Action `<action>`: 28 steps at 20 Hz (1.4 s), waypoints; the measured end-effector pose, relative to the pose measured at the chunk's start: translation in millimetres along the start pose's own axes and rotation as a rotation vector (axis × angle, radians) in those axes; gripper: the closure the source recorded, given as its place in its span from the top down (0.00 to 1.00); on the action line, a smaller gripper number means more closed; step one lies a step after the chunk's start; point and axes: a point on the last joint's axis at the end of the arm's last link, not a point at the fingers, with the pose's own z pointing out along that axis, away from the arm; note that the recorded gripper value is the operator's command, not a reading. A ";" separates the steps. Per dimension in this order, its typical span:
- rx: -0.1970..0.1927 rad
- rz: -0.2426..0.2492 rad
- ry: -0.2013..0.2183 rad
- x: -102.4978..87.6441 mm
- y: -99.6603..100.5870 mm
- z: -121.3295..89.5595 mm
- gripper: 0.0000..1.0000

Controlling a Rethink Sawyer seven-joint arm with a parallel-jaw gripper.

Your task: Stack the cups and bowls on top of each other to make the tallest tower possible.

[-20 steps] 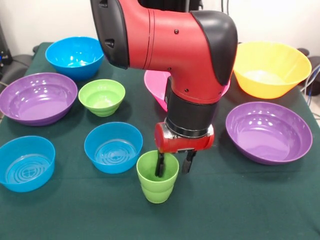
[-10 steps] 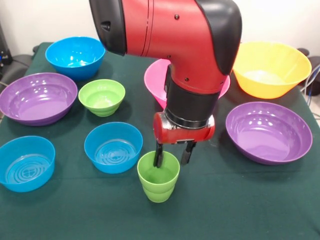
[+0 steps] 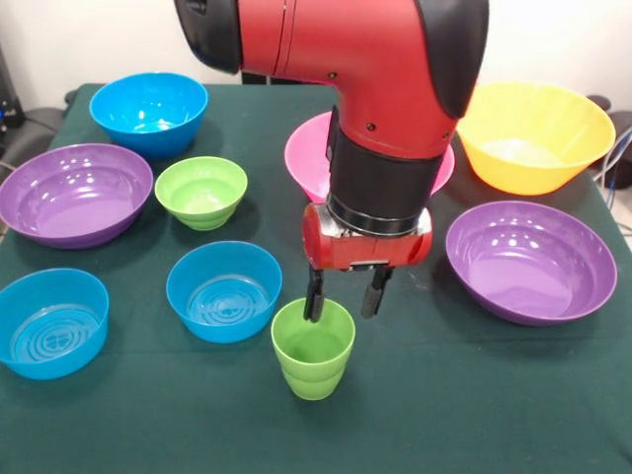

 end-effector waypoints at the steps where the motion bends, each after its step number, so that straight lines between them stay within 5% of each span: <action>1: -0.002 0.003 -0.003 -1.4 -0.6 -1.9 1.00; 13: -0.037 0.078 -0.054 -14.8 -31.6 -52.4 1.00; 28: -0.056 0.105 0.076 52.3 -51.9 -124.7 1.00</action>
